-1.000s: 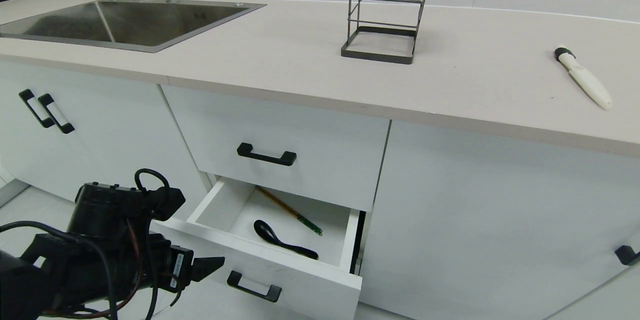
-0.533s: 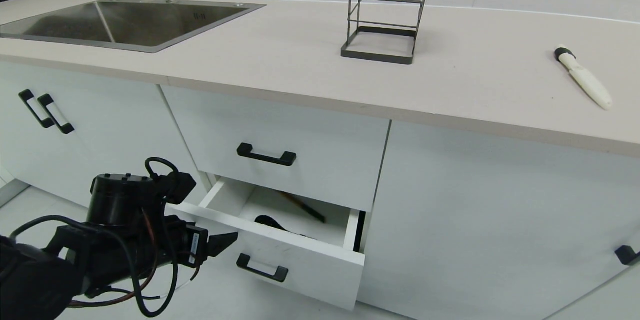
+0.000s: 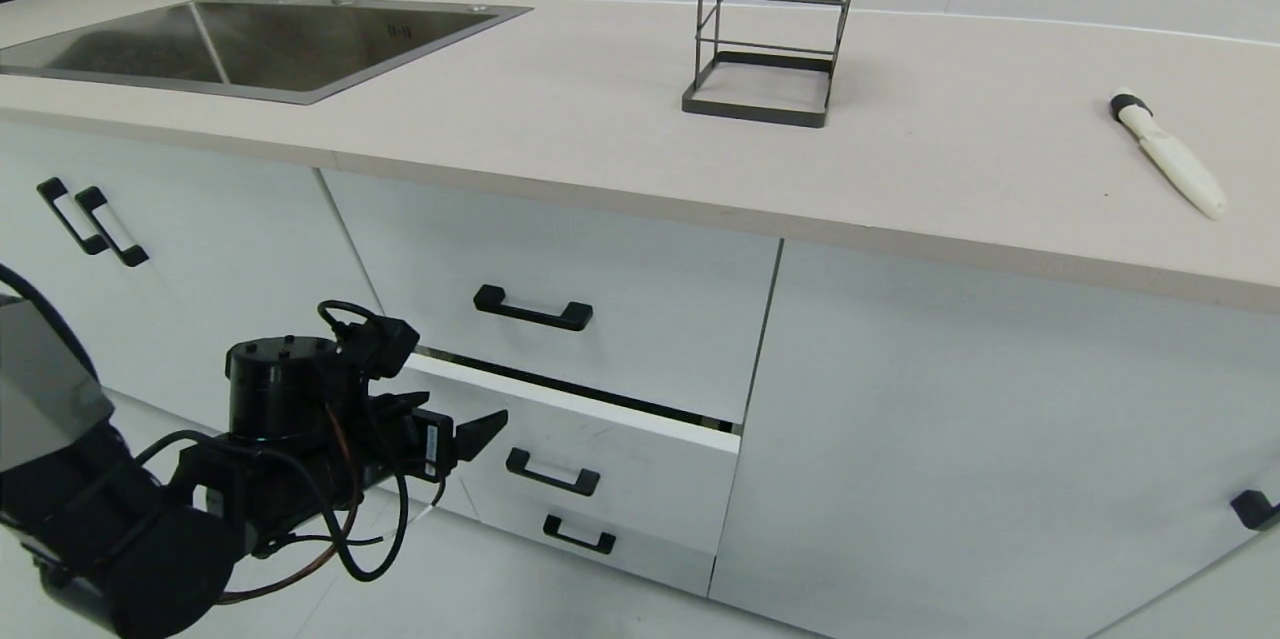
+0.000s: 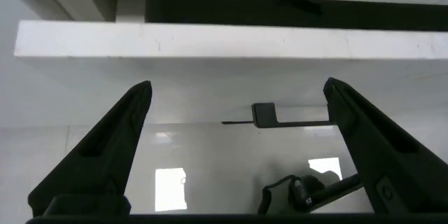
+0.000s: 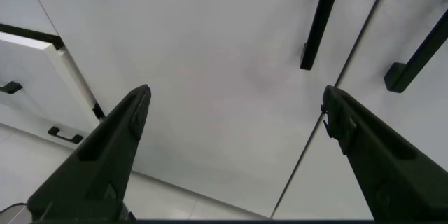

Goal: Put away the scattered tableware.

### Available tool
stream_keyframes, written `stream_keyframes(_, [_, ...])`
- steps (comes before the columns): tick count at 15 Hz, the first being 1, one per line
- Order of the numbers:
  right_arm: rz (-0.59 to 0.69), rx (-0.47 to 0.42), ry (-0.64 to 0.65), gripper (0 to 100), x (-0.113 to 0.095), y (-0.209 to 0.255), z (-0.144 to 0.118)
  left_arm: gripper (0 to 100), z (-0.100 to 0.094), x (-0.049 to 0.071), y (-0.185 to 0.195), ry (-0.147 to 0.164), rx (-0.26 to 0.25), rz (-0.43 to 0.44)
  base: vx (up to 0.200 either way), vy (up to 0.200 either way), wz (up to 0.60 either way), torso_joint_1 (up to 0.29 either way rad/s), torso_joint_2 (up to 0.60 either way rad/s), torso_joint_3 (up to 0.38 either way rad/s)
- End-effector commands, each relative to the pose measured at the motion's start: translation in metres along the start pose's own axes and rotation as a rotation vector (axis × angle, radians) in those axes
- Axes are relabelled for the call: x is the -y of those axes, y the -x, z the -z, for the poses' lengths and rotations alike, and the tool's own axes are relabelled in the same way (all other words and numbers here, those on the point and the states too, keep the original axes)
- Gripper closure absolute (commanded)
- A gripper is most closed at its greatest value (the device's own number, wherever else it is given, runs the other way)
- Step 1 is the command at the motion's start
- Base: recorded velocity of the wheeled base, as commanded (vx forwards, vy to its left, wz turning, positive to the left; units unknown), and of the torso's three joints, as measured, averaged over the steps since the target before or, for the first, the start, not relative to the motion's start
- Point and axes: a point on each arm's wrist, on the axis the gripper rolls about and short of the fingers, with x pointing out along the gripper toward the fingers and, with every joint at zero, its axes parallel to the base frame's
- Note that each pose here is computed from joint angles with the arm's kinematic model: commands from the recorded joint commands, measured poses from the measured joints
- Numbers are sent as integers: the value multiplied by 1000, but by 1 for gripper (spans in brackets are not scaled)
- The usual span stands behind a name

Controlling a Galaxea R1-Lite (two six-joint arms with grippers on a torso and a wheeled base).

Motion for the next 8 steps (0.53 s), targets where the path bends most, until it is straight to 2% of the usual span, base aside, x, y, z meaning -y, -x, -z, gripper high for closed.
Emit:
stream_keyframes(1, [-1, -1, 0, 0, 0, 0, 0, 0, 5, -1, -12, 3, -18, 4, 0, 0, 0, 0, 0, 0])
stream_keyframes(8, [-1, -1, 0, 0, 0, 0, 0, 0, -11, -3, -33, -8, 53, 6, 0, 0, 0, 0, 0, 0])
